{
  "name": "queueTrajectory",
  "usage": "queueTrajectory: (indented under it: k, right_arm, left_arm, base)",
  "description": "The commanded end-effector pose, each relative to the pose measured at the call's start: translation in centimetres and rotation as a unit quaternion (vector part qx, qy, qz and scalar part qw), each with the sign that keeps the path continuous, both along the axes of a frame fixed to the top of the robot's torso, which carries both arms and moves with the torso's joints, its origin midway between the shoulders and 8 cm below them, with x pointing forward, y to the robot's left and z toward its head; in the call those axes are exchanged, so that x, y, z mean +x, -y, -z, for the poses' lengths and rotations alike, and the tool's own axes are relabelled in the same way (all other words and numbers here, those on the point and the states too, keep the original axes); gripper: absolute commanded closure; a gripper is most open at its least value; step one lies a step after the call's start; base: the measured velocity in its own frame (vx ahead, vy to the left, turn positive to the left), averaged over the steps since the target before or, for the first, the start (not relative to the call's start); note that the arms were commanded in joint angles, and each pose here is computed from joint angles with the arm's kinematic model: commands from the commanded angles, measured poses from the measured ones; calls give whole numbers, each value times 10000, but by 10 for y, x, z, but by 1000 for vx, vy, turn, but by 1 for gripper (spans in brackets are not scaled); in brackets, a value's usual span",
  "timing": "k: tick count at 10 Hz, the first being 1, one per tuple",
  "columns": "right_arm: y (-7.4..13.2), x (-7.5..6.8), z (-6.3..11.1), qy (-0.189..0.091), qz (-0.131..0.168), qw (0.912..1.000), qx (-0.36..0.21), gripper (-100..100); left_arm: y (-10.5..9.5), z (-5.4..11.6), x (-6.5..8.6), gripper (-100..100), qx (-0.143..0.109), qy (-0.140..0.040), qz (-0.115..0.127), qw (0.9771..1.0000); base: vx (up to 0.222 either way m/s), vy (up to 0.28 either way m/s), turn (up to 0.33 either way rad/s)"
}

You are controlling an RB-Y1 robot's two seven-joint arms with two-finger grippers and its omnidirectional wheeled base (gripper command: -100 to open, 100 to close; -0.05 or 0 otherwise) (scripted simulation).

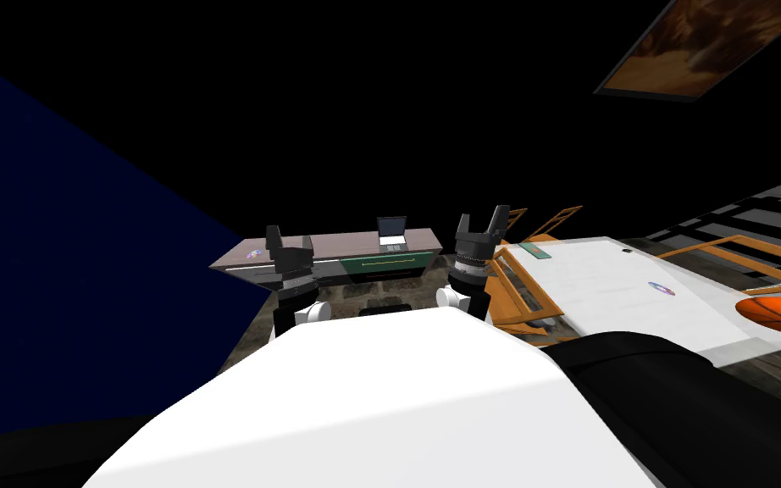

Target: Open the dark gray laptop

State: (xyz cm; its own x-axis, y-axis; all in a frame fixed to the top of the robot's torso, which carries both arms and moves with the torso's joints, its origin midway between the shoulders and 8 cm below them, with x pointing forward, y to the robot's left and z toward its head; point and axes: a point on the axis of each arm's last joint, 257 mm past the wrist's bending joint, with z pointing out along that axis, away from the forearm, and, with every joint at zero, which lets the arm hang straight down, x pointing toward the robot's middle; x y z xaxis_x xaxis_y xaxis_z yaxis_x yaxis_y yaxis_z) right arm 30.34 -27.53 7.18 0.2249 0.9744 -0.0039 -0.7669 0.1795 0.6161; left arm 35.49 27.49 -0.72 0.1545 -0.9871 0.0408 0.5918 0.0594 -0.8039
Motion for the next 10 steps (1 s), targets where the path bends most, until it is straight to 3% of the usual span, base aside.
queueTrajectory:
  k: [1, 9, 10]
  right_arm:
    - [0, 0, 0, 0, 0, 10000, 0, 0]
    - [0, 0, 0, 2, 0, 10000, 0, 0]
    - [0, 0, 0, 2, 0, 10000, 0, 0]
  left_arm:
    - [0, 0, 0, 0, 0, 0, 0, 10000]
    - [0, 0, 0, 0, 0, 2, 0, 10000]
    - [4, 3, 4, -100, 247, -87, 95, 9996]
  base:
    - [0, 0, 0]
    - [0, 0, 0]
    - [18, -8, -36]
